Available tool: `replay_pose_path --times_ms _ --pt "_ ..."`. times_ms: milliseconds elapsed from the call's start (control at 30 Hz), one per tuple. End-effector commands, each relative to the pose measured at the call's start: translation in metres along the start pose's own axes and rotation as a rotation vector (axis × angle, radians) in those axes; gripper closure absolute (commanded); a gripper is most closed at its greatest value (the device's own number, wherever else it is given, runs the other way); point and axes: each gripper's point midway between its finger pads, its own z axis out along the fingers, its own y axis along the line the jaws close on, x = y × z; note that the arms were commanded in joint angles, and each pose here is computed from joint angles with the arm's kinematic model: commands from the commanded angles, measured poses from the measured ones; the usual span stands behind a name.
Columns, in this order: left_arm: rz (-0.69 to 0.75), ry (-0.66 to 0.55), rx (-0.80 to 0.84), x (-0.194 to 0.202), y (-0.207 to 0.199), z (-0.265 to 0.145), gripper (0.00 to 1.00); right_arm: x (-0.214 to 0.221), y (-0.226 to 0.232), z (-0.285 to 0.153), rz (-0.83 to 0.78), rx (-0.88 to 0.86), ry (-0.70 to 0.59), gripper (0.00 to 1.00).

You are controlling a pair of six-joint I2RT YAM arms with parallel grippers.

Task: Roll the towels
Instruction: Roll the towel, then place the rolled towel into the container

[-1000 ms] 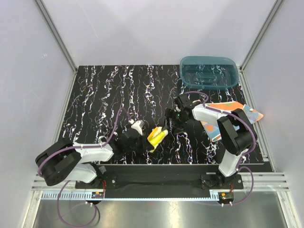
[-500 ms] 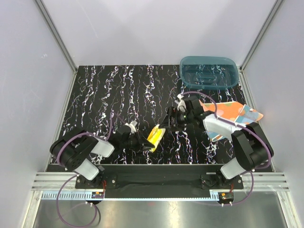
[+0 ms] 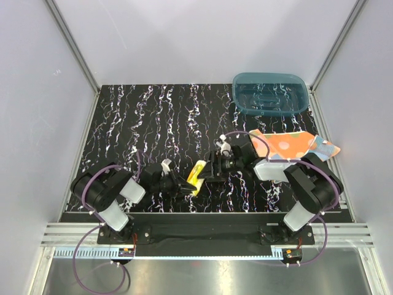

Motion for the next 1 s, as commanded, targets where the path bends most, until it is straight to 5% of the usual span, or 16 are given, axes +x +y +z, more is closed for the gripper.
replay_pose_path --times_ms 0,967 --pt "-0.101 0.006 -0.110 0.004 0.038 -0.006 1.00 -0.002 0.001 0.016 -0.014 -0.010 -0.048 0.21" --pt "-0.178 -0.006 -0.048 -0.005 0.044 -0.019 1.00 0.007 -0.037 0.074 0.005 0.003 -0.064 0.43"
